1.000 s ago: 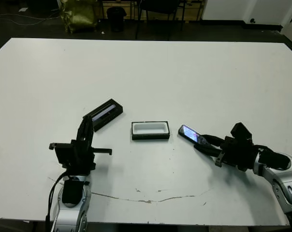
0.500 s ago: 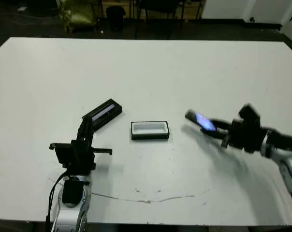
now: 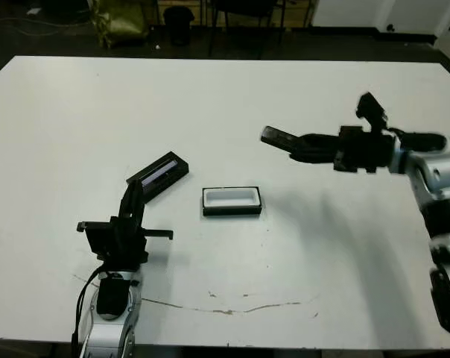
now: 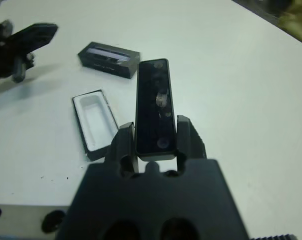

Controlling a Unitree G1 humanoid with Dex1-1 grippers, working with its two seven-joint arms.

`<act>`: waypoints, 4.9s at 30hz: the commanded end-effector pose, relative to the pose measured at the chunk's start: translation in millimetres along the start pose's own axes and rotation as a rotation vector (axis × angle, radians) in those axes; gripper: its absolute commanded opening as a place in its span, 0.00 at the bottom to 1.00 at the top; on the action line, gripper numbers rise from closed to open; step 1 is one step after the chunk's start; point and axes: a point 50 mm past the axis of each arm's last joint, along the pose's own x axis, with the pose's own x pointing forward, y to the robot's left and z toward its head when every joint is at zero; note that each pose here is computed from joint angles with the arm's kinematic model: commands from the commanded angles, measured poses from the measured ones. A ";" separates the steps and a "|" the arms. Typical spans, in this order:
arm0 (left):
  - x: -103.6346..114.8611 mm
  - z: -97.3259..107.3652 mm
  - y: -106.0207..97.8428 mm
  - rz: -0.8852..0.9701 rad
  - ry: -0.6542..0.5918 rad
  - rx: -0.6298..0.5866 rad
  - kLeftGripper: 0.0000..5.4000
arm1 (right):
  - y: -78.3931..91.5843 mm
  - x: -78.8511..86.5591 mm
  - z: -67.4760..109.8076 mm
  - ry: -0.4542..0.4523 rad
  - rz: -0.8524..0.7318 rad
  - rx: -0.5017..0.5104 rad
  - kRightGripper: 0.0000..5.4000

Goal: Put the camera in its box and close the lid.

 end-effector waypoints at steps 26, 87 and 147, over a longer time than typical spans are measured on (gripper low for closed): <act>-2.0 -3.6 -0.3 -0.005 0.027 -0.004 0.00 | 18.9 55.6 14.3 0.164 0.412 -0.125 0.09; -7.1 -6.1 -2.5 0.016 0.062 -0.004 0.00 | 32.2 81.5 -7.7 0.343 0.402 -0.133 0.09; -8.8 -6.3 -4.0 0.024 0.067 -0.007 0.00 | 33.8 88.4 -4.1 0.370 0.464 -0.140 0.84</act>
